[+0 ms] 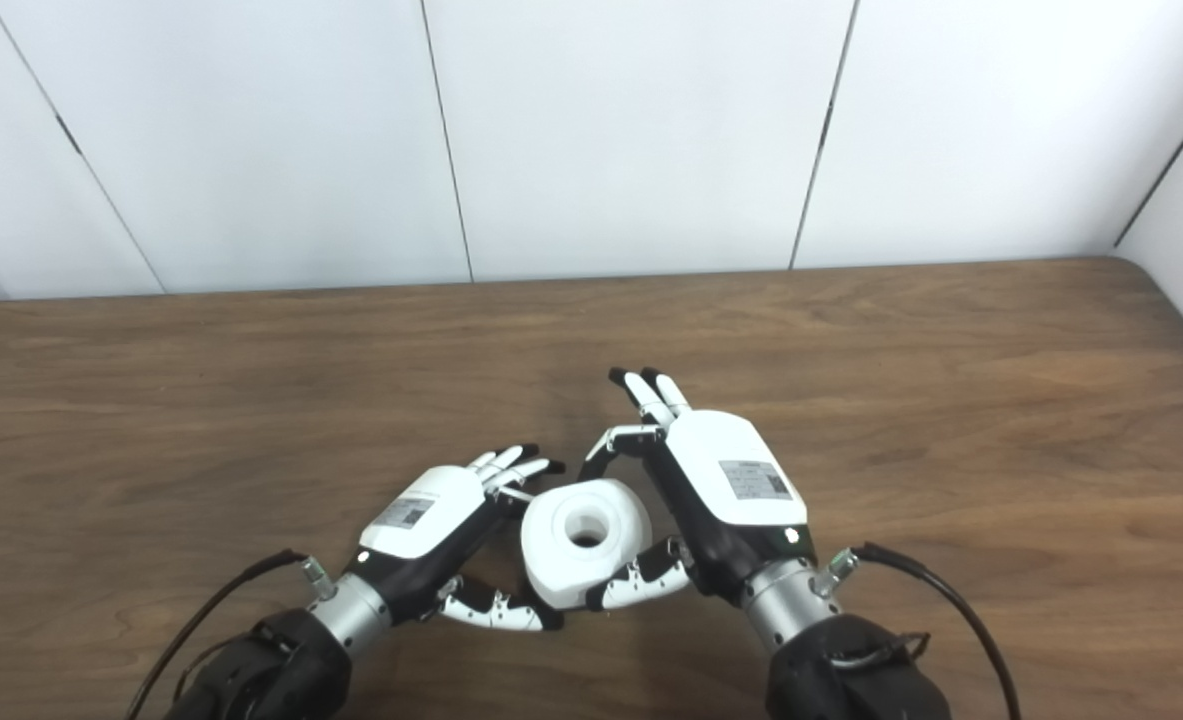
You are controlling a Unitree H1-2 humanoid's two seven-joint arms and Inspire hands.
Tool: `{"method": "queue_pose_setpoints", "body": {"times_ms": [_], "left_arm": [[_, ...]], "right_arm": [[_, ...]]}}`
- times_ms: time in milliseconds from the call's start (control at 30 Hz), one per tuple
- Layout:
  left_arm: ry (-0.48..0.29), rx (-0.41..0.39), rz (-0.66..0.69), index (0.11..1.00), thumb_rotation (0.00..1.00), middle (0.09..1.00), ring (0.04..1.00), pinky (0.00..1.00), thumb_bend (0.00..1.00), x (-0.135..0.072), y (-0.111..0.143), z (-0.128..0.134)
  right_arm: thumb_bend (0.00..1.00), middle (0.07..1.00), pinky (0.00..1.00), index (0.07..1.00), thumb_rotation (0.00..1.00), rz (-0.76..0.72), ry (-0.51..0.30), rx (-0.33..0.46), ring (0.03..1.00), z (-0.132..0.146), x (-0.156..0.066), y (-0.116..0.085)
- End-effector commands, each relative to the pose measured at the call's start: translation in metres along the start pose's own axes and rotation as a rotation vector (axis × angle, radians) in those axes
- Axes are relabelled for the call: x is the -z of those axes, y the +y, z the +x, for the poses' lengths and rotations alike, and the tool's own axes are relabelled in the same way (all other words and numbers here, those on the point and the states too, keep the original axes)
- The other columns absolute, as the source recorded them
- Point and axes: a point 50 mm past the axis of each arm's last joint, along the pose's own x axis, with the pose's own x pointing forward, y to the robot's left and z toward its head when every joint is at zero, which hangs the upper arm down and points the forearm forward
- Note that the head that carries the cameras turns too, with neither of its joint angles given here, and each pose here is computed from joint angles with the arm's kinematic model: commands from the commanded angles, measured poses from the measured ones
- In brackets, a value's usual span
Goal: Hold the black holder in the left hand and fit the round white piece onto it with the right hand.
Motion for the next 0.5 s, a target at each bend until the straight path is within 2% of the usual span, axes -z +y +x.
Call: {"method": "queue_pose_setpoints", "body": {"times_ms": [0,67,133,467], "left_arm": [[-0.038,-0.025,0.017,0.482,0.05,0.939,1.000,1.00,0.52,-0.0068,0.0058,0.0057],[-0.039,-0.024,0.020,0.482,0.05,0.939,1.000,1.00,0.52,-0.0072,0.0060,0.0056],[-0.040,-0.026,0.022,0.482,0.05,0.937,1.000,1.00,0.52,-0.0072,0.0062,0.0057],[-0.042,-0.029,0.020,0.481,0.05,0.934,1.000,1.00,0.52,-0.0062,0.0053,0.0057]], "right_arm": [[0.75,0.984,0.81,0.620,0.27,0.005,-0.009,-0.043,1.000,-0.0006,-0.0013,0.0024],[0.84,0.988,0.81,0.683,0.32,0.009,-0.007,-0.044,1.000,-0.0006,-0.0011,0.0020],[0.87,0.988,0.81,0.702,0.34,0.010,-0.005,-0.046,1.000,-0.0003,-0.0010,0.0017],[0.92,0.993,0.82,0.721,0.35,0.013,0.001,-0.056,1.000,-0.0002,-0.0018,0.0003]]}}
